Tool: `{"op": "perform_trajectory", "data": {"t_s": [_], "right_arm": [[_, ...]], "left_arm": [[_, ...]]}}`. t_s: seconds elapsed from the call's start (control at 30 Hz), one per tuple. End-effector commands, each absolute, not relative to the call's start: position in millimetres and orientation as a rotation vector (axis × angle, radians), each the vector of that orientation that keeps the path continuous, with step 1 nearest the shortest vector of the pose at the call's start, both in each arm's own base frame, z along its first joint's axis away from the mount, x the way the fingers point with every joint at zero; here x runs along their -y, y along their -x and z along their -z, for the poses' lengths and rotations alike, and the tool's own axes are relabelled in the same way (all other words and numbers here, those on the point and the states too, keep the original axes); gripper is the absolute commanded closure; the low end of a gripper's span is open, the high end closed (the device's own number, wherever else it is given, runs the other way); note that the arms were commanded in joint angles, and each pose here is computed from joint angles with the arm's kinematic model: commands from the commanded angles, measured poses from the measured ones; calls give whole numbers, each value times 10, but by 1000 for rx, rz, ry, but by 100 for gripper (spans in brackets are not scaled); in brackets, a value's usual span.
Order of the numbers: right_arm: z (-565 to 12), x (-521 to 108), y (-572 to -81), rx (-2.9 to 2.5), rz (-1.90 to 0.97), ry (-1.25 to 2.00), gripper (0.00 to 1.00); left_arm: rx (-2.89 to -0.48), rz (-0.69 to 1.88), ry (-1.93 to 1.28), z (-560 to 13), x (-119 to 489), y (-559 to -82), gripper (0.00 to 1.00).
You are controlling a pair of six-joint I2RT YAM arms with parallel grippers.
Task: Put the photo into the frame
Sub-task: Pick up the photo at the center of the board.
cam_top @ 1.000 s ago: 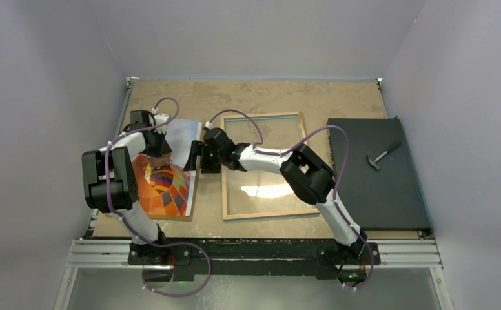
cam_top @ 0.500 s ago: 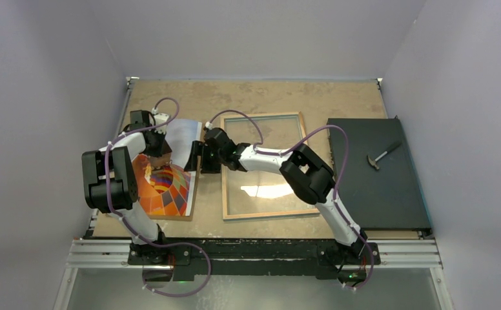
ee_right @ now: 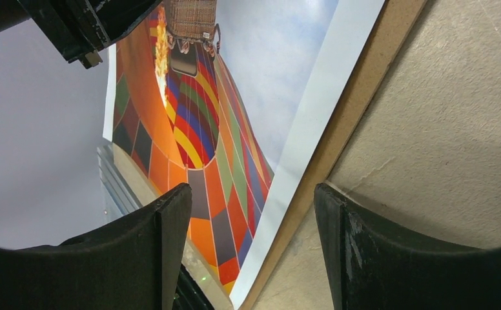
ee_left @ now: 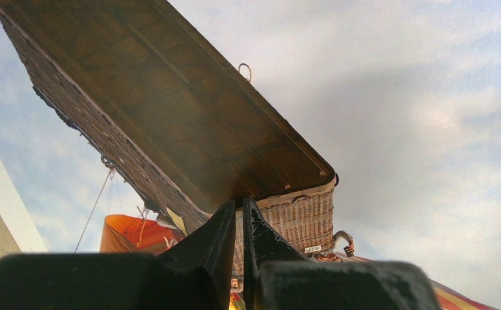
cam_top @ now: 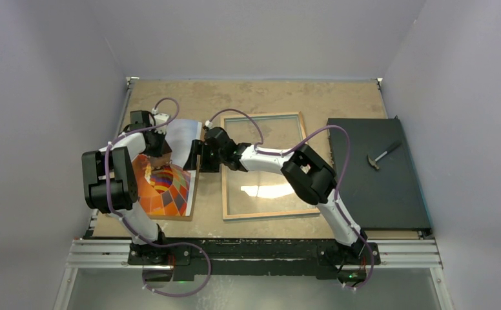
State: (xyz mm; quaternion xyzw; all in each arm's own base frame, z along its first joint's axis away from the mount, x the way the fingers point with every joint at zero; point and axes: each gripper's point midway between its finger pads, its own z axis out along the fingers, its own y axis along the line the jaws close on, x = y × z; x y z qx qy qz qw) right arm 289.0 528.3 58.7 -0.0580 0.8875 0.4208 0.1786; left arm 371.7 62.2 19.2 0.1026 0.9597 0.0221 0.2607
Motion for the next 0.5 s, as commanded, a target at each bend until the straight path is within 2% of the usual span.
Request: {"op": "perform_trajectory", "data": {"t_s": [0.0, 0.47], "right_arm": [[-947, -5383, -2899, -2431, -1267, 183, 28], [-899, -5425, -2842, -2468, -1307, 181, 30]], "left_arm": [[-2769, 42, -286, 141, -488, -3258, 93], [-2764, 27, -293, 121, -506, -3246, 94]]}}
